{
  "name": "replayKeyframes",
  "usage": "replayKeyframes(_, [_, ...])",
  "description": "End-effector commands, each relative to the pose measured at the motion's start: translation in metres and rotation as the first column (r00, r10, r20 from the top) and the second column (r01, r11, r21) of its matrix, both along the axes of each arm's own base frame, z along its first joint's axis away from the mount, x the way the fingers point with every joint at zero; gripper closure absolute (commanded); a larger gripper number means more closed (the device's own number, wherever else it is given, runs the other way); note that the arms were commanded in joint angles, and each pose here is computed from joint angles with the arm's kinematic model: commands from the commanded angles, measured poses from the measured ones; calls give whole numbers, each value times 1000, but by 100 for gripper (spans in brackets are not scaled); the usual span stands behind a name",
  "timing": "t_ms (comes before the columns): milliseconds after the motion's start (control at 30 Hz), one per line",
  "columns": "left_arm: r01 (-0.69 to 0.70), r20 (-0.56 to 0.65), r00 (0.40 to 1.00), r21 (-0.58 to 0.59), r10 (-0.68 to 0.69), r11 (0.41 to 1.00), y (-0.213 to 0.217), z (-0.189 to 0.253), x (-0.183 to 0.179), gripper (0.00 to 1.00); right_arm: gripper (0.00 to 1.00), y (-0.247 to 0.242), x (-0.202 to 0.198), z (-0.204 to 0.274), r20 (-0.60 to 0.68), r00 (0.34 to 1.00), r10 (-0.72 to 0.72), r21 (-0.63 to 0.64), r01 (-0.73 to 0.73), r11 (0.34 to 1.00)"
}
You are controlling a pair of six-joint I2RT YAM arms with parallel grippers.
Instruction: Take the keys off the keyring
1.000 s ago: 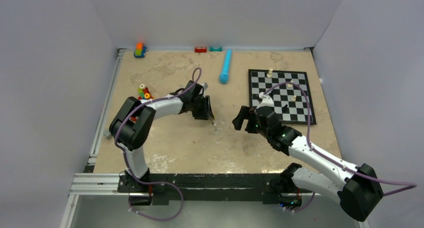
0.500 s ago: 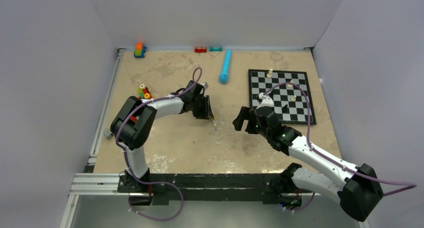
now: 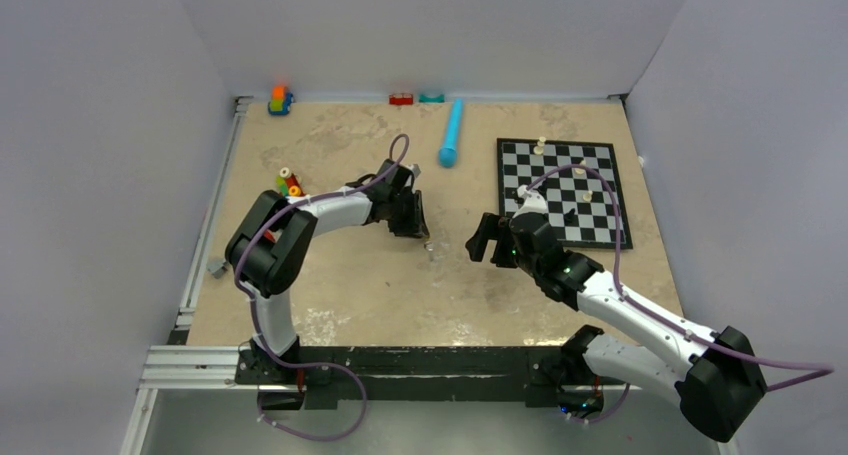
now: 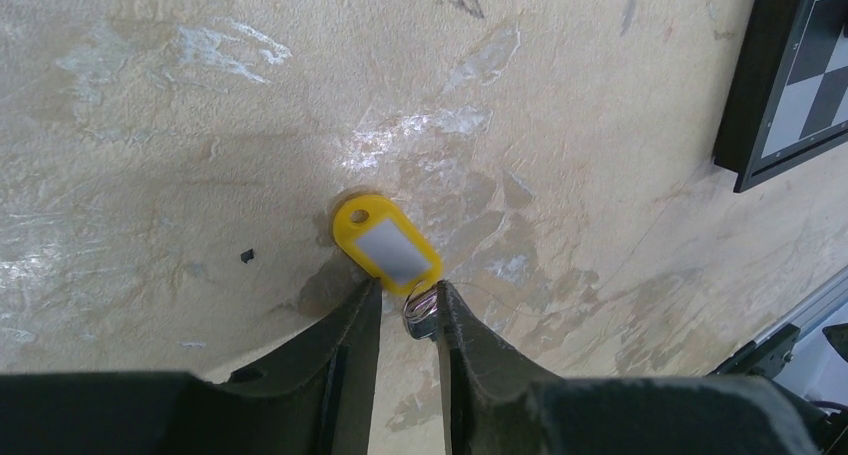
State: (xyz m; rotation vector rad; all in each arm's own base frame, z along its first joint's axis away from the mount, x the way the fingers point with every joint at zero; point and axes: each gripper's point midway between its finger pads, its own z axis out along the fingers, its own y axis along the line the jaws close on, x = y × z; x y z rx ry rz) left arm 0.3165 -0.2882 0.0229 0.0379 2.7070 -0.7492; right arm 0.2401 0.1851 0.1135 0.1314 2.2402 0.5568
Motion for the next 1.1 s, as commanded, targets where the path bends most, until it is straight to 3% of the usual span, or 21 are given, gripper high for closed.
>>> replayKeyframes(0, [-11,-46,999,62,14,998,6,-14,-8,69,3,-1,2,4,16,1000,-16,10,16,1000])
replayKeyframes(133, [-14,-57,998,76,18,997,7,-15,-11,73,3,-1,2,5,17,1000,-18,11,17,1000])
replayKeyframes(733, [-4,-82,997,119,14,993,7,-17,-21,72,3,0,2,2,11,1000,-15,12,14,1000])
replayKeyframes(967, [-12,-85,996,131,24,991,6,-16,-18,92,3,-2,1,3,15,1000,-20,9,20,1000])
replayKeyframes(1067, [-12,-87,996,128,23,992,6,-14,-20,94,3,-1,1,3,12,1000,-19,10,19,1000])
